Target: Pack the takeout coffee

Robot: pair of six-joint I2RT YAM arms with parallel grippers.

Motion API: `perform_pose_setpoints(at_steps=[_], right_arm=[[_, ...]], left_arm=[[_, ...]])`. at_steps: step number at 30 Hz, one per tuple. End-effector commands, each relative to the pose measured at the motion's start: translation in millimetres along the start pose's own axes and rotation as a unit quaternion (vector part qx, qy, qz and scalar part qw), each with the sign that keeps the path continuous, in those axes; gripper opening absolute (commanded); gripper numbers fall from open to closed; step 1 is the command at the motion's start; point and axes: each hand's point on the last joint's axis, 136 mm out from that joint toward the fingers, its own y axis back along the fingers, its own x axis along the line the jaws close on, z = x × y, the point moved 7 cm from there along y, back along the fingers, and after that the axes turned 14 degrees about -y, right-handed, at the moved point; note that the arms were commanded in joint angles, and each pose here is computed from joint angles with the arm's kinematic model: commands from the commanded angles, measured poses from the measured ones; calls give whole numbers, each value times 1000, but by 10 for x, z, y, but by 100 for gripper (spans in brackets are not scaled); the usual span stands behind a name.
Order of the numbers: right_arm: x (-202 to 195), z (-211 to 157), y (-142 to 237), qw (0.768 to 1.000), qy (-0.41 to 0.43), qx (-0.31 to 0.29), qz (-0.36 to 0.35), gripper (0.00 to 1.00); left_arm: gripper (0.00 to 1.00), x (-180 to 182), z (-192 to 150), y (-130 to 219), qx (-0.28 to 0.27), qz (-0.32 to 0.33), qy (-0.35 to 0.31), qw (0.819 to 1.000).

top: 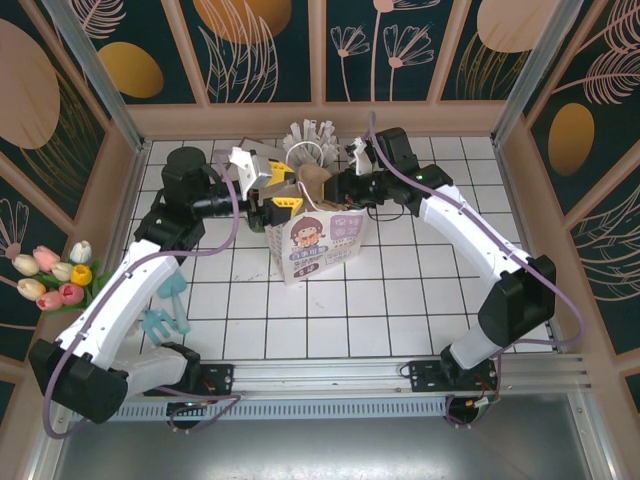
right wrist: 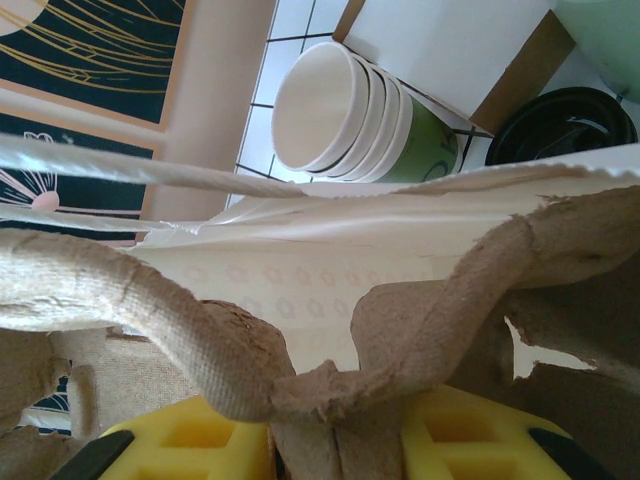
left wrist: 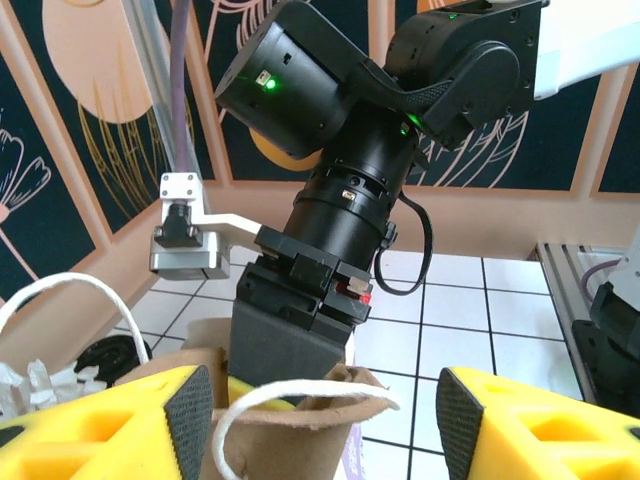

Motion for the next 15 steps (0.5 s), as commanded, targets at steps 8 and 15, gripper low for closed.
perform_pose_setpoints(at_steps=[8,15], right_arm=[[-58,-3,-65,1000,-7,3,-21,30],[-47,3,-69,1000,-4,6,-19,29]], left_arm=[[58,112,67,-134,6,-55,-66,996],[65,100,-56,-184,23,-77,-76,994]])
